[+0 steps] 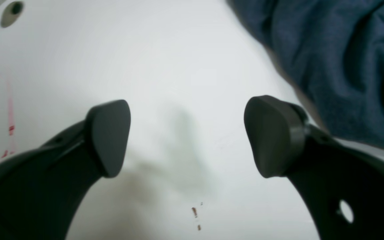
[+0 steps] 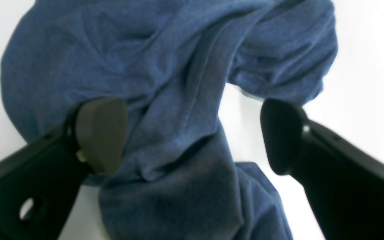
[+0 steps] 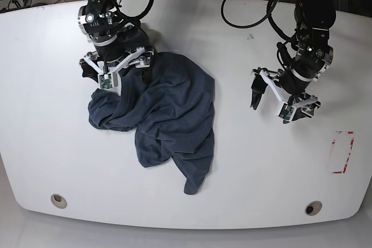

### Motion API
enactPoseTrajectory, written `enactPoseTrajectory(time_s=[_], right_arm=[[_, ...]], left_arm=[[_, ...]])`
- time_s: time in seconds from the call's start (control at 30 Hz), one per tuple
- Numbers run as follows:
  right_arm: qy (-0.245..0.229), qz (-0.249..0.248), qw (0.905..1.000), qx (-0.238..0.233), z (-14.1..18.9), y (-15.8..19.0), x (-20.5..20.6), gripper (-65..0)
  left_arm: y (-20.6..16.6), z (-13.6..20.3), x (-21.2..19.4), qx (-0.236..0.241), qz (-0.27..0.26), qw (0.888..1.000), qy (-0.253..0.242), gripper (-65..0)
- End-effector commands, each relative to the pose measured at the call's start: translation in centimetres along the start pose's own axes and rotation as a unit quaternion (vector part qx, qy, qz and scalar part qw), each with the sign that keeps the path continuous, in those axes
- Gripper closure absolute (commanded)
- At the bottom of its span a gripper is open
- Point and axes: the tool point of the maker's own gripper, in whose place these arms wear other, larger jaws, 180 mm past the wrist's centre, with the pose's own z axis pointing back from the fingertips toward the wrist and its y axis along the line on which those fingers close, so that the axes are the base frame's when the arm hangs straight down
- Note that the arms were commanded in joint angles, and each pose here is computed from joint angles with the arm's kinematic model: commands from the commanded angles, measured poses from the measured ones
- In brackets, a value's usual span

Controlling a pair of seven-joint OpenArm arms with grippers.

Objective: Fold the T-shirt properly
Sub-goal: 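Lift the held fabric with the right gripper back toward its arm base, then move the left gripper down onto the shirt's side and grasp it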

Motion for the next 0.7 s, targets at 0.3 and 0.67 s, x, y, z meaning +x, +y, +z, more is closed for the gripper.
enactPoseTrajectory(time_s=[0.3,0.67], right_arm=[[0.008,-0.05,0.9981,0.034,-2.3,1.1,-1.4,-37.7],[0.006,-0.058,0.9974,0.041,-3.3,1.3,-1.0,-35.5]], left_arm=[[0.8,0.6,0.9,0.001,-0.013,1.0,-0.018,-52.4],[0.8,0.6,0.9,0.001,-0.013,1.0,-0.018,-52.4]])
